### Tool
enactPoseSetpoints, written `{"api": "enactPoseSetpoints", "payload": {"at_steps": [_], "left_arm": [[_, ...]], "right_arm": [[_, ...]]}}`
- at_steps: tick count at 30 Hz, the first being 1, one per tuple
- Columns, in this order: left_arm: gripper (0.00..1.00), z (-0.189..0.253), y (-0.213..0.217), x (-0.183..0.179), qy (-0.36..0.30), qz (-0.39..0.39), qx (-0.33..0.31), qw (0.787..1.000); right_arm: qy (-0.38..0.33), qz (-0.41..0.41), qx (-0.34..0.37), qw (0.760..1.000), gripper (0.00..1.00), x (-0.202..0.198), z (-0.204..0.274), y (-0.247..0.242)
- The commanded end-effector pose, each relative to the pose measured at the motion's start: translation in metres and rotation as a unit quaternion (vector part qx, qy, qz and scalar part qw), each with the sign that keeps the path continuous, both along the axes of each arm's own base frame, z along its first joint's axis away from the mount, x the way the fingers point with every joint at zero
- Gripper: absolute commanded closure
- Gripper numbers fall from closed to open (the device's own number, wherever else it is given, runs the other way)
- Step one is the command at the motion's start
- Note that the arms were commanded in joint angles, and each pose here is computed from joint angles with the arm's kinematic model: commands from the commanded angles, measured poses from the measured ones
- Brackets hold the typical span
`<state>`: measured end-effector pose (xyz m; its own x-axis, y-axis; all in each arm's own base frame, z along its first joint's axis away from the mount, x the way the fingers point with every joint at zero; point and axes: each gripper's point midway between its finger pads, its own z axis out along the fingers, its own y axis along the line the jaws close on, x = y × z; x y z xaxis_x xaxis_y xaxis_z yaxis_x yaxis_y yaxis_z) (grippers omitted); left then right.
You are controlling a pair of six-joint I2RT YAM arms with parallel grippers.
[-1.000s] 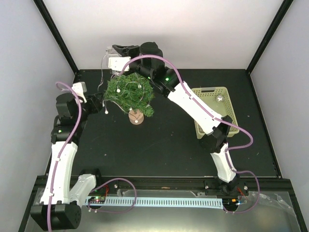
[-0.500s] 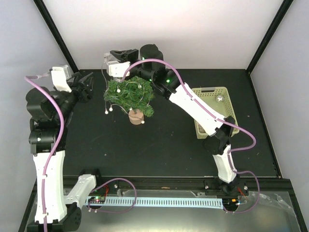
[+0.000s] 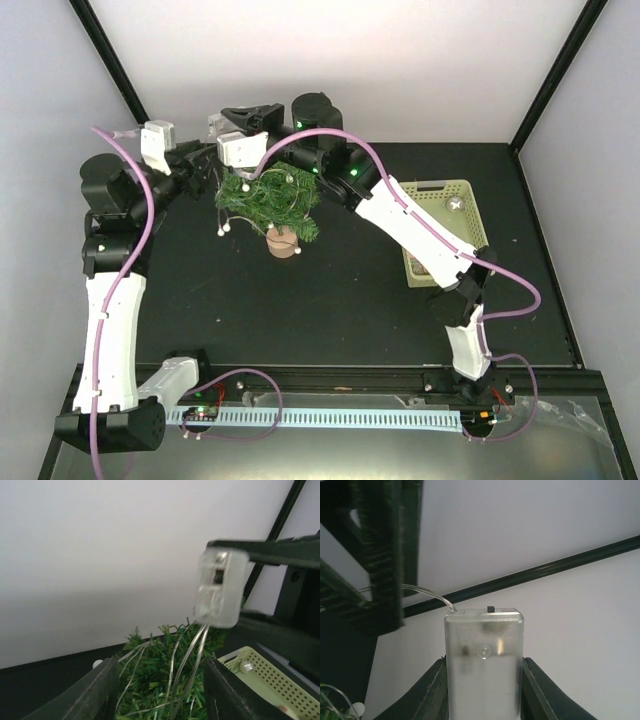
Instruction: Decorate the small christmas tree
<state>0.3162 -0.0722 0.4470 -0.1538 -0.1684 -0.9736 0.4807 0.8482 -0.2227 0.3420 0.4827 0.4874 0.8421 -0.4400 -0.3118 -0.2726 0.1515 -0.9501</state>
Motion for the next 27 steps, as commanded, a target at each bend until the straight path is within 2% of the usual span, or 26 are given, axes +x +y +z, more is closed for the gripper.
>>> {"api": "enactPoseSetpoints", "payload": {"at_steps": [1,2,4,6,10,11,14,17,23,27], "left_arm": [[0.56,0.016,-0.012,-0.006,-0.05,-0.043,0.006,0.998],[0.62,0.016,-0.014,-0.007,-0.055,-0.05,0.001,0.997],[0.83,0.015,-0.016,-0.009,-0.062,-0.06,-0.001,0.996],[0.98,0.013,-0.009,-0.005,-0.052,-0.036,-0.002,0.998],[0.98,0.004,0.024,0.011,-0.012,0.053,-0.012,0.998],[0.98,0.005,0.031,0.013,-0.004,0.066,-0.02,0.998],[0.98,-0.002,0.049,0.013,0.03,0.097,-0.053,0.993],[0.98,-0.018,0.049,0.007,0.062,0.104,-0.084,0.989],[0.98,-0.06,0.074,0.009,0.119,0.166,-0.099,0.974],[0.99,-0.071,0.101,0.004,0.12,0.234,-0.091,0.961]], "right_arm": [[-0.008,0.006,0.001,1.0,0.72,-0.013,0.011,-0.006],[-0.007,0.006,0.0,1.0,0.72,-0.013,0.01,-0.006],[-0.005,0.006,-0.002,1.0,0.72,-0.013,0.008,-0.006],[-0.001,0.004,-0.002,1.0,0.7,-0.013,0.008,-0.007],[0.022,-0.003,-0.005,1.0,0.61,-0.013,0.004,-0.011],[0.029,-0.005,-0.008,1.0,0.57,-0.014,0.002,-0.013],[0.05,-0.014,-0.012,0.999,0.46,-0.018,-0.004,-0.023],[0.07,-0.016,-0.009,0.997,0.36,-0.027,-0.008,-0.035],[0.109,0.007,0.016,0.994,0.27,-0.057,-0.01,-0.061],[0.125,0.019,0.03,0.992,0.2,-0.075,-0.012,-0.078]]}}
